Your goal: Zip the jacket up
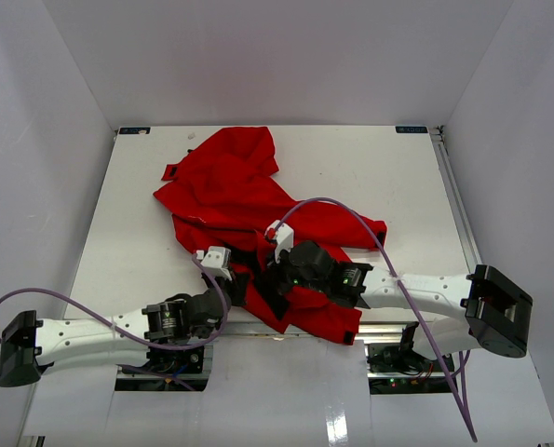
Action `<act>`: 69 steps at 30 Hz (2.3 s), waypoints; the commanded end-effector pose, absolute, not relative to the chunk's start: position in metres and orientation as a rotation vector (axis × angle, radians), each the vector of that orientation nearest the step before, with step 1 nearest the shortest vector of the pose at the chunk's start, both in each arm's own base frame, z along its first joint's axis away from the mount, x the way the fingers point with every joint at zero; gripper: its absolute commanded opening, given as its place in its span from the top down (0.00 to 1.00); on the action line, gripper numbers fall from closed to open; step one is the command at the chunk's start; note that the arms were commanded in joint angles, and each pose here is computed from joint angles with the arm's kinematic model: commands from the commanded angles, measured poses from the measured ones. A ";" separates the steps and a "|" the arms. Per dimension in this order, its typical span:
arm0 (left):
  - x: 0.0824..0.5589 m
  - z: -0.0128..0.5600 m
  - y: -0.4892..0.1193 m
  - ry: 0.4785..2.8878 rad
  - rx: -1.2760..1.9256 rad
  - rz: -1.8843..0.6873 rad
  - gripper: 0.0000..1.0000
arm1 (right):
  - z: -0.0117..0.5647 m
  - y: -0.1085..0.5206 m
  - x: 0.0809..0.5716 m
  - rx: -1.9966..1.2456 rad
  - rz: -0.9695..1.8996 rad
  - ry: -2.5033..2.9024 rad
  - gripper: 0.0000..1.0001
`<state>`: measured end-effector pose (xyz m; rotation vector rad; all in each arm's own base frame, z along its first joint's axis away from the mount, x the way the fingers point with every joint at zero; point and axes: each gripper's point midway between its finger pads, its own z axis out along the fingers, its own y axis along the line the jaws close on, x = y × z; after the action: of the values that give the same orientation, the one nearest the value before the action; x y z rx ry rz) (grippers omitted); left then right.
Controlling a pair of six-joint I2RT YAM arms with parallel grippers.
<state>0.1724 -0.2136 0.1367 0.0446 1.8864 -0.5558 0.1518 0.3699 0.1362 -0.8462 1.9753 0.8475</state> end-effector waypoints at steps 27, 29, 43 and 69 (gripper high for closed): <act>0.176 0.148 -0.219 1.867 0.084 -0.530 1.00 | 0.167 0.382 0.162 -0.775 0.835 1.926 0.92; 0.177 0.148 -0.219 1.866 0.083 -0.522 1.00 | 0.167 0.383 0.161 -0.780 0.829 1.929 0.92; 0.177 0.146 -0.217 1.864 0.086 -0.518 1.00 | 0.162 0.381 0.168 -0.704 0.776 1.959 0.92; 0.170 0.146 -0.222 1.858 0.152 -0.575 1.00 | 0.171 0.383 0.156 -0.750 0.867 1.881 0.92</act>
<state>0.1761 -0.2143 0.1375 0.0912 1.8788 -0.4971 0.1530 0.3732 0.1443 -0.7593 1.9908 0.8107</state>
